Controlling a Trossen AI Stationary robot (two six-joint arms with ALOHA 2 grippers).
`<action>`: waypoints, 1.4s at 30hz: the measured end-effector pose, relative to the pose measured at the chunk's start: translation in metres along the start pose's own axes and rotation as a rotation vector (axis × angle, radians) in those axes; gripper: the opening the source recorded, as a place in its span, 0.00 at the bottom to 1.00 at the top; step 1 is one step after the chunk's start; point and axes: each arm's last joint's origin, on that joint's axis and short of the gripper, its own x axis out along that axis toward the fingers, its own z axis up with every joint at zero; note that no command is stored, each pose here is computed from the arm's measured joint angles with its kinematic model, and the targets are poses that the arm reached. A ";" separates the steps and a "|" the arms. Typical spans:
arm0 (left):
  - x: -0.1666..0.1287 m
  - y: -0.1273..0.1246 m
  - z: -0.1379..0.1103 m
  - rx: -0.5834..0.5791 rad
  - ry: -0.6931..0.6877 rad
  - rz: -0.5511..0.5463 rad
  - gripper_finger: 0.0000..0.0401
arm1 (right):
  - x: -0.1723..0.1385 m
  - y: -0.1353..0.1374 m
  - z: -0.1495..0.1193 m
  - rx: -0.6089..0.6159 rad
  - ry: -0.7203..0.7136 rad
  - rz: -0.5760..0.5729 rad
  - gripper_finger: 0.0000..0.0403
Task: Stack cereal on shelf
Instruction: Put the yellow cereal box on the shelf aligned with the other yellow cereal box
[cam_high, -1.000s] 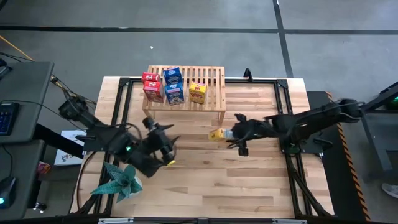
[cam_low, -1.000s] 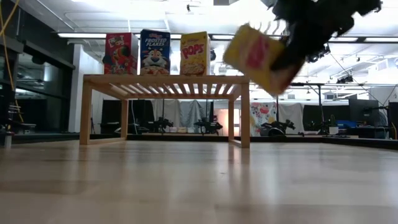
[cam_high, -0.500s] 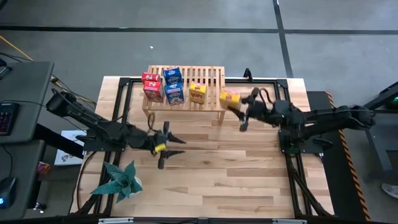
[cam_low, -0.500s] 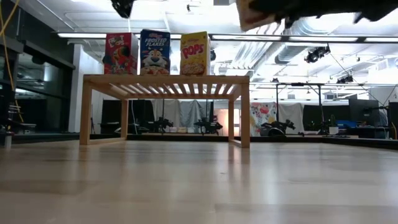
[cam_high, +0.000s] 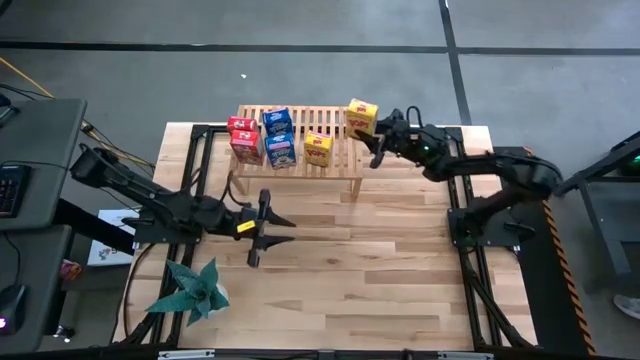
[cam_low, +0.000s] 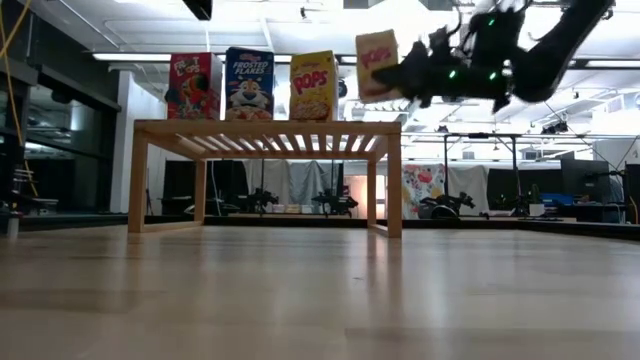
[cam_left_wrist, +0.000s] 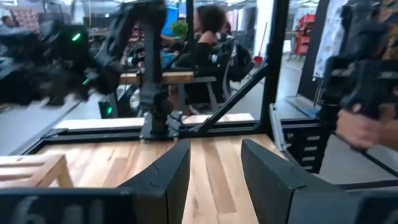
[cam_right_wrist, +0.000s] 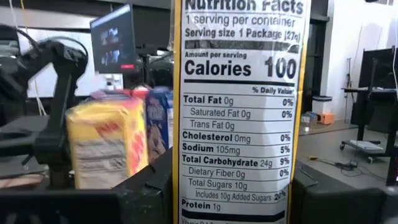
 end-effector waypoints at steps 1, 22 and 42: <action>0.000 -0.002 0.001 0.000 -0.009 -0.006 0.33 | 0.004 -0.002 -0.005 0.004 0.000 -0.001 0.39; -0.004 -0.007 0.021 0.073 -0.208 0.029 0.33 | 0.070 -0.016 -0.039 0.081 0.049 0.106 0.39; -0.005 -0.007 0.021 0.128 -0.213 0.037 0.33 | 0.072 -0.004 -0.050 0.038 0.160 0.130 0.39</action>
